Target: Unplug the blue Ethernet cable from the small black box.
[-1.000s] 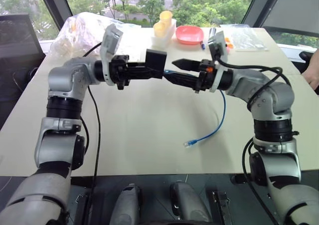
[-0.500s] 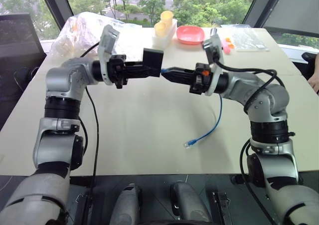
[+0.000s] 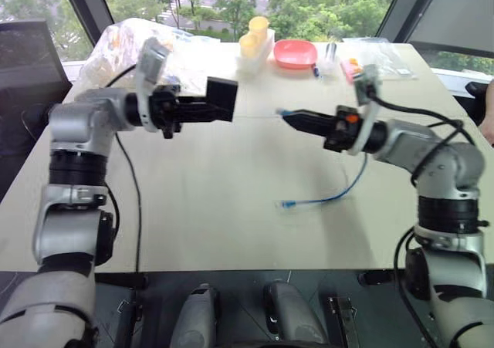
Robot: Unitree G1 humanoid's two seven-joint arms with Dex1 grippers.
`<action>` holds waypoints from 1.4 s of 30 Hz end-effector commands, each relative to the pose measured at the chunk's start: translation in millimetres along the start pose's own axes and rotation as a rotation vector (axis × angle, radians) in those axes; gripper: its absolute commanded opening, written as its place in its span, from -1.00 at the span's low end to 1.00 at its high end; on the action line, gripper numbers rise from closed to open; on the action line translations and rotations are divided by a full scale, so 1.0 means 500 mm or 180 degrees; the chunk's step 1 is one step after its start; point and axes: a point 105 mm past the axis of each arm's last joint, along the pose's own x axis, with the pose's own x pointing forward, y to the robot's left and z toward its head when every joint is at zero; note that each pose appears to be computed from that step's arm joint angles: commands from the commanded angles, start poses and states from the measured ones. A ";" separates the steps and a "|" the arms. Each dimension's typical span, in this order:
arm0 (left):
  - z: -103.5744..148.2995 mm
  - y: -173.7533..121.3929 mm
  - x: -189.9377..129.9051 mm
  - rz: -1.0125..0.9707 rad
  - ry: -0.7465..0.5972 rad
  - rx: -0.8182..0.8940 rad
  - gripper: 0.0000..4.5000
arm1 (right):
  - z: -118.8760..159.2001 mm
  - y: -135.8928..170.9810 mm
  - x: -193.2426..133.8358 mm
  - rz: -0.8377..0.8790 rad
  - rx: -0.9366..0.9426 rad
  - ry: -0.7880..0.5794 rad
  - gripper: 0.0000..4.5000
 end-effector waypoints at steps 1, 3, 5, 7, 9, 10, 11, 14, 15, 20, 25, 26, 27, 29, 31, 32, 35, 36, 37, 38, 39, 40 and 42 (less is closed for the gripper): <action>0.019 -0.015 -0.003 -0.0058 -0.0064 0.0124 -0.77 | 0.016 0.016 -0.014 0.0023 -0.0104 -0.0076 -0.99; 0.016 -0.014 -0.002 -0.0028 -0.0072 0.0125 -0.77 | 0.011 -0.008 -0.012 -0.0222 -0.0171 -0.0060 -0.99; 0.014 -0.012 0.002 0.0010 -0.0083 0.0139 -0.77 | 0.000 -0.034 -0.010 -0.0486 -0.0286 0.0025 -0.99; 0.007 -0.009 0.010 0.0070 -0.0085 0.0190 -0.77 | -0.031 -0.075 -0.003 -0.0882 -0.0513 0.0285 -0.99; 0.000 -0.009 0.022 0.0096 -0.0122 0.0195 -0.77 | -0.076 -0.126 0.003 -0.1321 -0.0733 0.0588 -0.99; -0.003 -0.009 0.027 0.0100 -0.0134 0.0190 -0.77 | -0.094 -0.144 0.004 -0.1466 -0.0842 0.0701 -0.99; -0.009 -0.011 0.033 0.0100 -0.0144 0.0180 -0.77 | -0.121 -0.171 0.000 -0.1658 -0.0854 0.0803 -0.99; -0.026 -0.012 0.041 0.0148 -0.0167 0.0150 -0.77 | -0.187 -0.241 -0.036 -0.2177 -0.0811 0.0972 -0.62; -0.030 -0.011 0.042 0.0180 -0.0178 0.0128 -0.77 | -0.200 -0.253 -0.047 -0.2257 -0.0865 0.1022 -0.50; -0.063 -0.005 0.041 0.0322 -0.0113 0.0099 -0.77 | -0.185 -0.267 -0.067 -0.2415 -0.1006 0.0759 0.64; -0.088 0.053 0.046 0.1018 -0.0177 0.0427 -0.77 | -0.101 -0.202 -0.052 -0.2098 -0.1165 0.0139 0.98; -0.092 0.072 0.047 0.1234 -0.0232 0.0468 -0.77 | -0.083 -0.183 -0.049 -0.2016 -0.1142 -0.0030 0.98; -0.096 0.093 0.046 0.1511 -0.0323 0.0517 -0.77 | -0.069 -0.159 -0.045 -0.1888 -0.1094 -0.0184 0.98; -0.109 0.119 0.045 0.1889 -0.0459 0.0629 -0.77 | -0.052 -0.115 -0.038 -0.1657 -0.1026 -0.0397 0.98; -0.145 0.142 0.042 0.2253 -0.0434 0.0689 -0.77 | -0.053 -0.087 -0.032 -0.1557 -0.0956 -0.0511 0.98; -0.172 0.154 0.038 0.2471 -0.0385 0.0707 -0.77 | -0.060 -0.075 -0.026 -0.1516 -0.0923 -0.0529 0.98; -0.245 0.167 0.040 0.2857 -0.0299 0.0667 -0.77 | -0.089 -0.062 -0.012 -0.1519 -0.0841 -0.0485 0.98; -0.262 0.167 0.045 0.2918 -0.0278 0.0676 -0.77 | -0.100 -0.060 -0.008 -0.1519 -0.0844 -0.0428 0.98; -0.272 0.168 0.046 0.2992 -0.0275 0.0695 -0.77 | -0.108 -0.059 -0.004 -0.1513 -0.0846 -0.0389 0.98; -0.276 0.170 0.047 0.3049 -0.0297 0.0691 -0.77 | -0.112 -0.057 -0.001 -0.1504 -0.0843 -0.0368 0.98; -0.279 0.170 0.053 0.3060 -0.0300 0.0697 -0.77 | -0.118 -0.054 0.002 -0.1482 -0.0837 -0.0335 0.98; -0.281 0.170 0.056 0.3079 -0.0307 0.0696 -0.77 | -0.123 -0.052 0.005 -0.1465 -0.0841 -0.0302 0.98; -0.284 0.171 0.058 0.3092 -0.0330 0.0662 -0.77 | -0.133 -0.048 0.009 -0.1433 -0.0872 -0.0235 0.98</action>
